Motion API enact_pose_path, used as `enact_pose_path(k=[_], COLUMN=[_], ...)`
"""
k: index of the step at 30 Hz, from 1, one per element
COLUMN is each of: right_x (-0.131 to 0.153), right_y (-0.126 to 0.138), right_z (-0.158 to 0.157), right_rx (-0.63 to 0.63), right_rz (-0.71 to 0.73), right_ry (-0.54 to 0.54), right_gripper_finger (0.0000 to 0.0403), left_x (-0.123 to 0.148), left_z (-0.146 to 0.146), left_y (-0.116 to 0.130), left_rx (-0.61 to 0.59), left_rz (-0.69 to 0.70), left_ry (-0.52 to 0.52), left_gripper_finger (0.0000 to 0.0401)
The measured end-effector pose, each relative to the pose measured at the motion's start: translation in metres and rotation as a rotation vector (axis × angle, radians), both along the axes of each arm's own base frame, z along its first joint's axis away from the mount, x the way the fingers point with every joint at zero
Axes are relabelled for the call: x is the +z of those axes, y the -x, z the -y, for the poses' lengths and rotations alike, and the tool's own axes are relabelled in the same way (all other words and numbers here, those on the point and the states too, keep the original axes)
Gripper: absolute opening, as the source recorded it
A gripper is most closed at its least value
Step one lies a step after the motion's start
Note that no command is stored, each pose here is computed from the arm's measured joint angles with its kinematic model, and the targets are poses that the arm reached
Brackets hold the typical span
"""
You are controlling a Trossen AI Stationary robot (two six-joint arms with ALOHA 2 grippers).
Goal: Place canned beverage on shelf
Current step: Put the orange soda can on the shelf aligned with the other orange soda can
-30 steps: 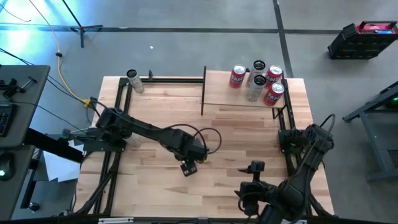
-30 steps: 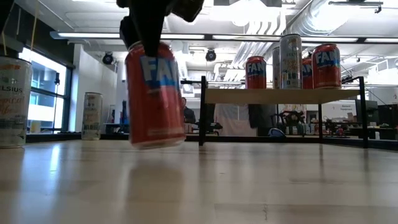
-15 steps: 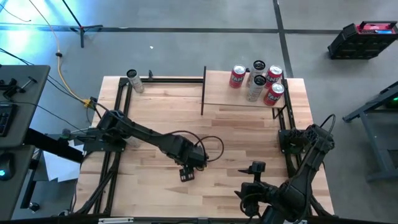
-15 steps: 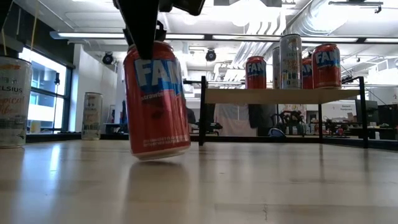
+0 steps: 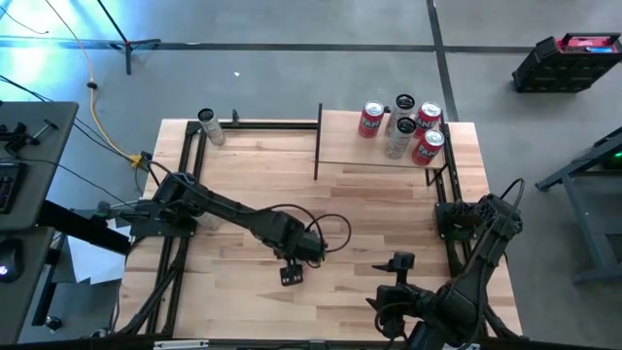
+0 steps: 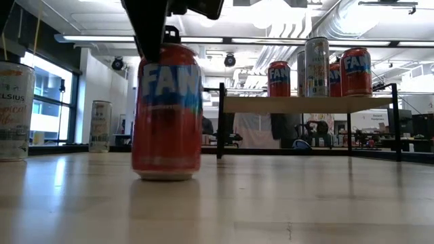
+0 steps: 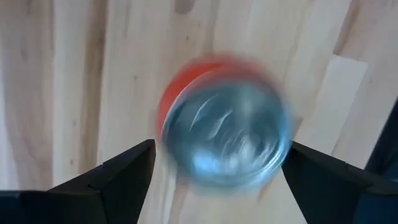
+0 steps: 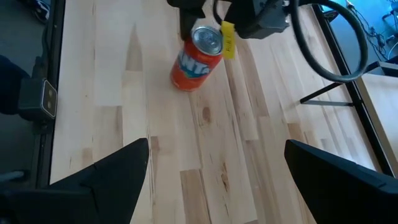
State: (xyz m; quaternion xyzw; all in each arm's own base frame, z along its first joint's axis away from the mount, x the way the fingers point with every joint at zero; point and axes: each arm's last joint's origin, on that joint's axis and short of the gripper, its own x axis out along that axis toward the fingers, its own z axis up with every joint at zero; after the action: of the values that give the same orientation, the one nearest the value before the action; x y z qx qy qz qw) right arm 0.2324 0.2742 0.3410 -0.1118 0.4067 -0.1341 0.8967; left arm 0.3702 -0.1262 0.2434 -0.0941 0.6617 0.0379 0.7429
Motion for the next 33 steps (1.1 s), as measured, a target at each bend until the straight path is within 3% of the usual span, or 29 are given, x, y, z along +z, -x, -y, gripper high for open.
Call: enact_pose_path(k=[9,18,25,33], right_x=[0.000,0.002,0.004,-0.021], right_y=[-0.001,-0.026,-0.065,-0.137], right_z=[0.001,0.007,0.018,0.044], right_rx=[0.000,0.064,0.162,0.344], right_rz=[-0.003,0.014,0.052,0.026], right_ry=[0.003,-0.003,0.010,-0.039], right_gripper_finger=[0.0362,0.0395,0.0399,0.0400], left_x=[0.004,0.058,0.088,0.054], left_z=[0.002,0.029,0.052,0.044], left_y=[0.004,0.050,0.108,0.157], left_rx=[0.005,0.020,0.087,0.192], left_rz=[-0.003,0.142,0.329,0.308], left_ry=[-0.013,-0.081,-0.222,-0.275], left_gripper_finger=[0.0332,0.0333,0.0333,0.0333])
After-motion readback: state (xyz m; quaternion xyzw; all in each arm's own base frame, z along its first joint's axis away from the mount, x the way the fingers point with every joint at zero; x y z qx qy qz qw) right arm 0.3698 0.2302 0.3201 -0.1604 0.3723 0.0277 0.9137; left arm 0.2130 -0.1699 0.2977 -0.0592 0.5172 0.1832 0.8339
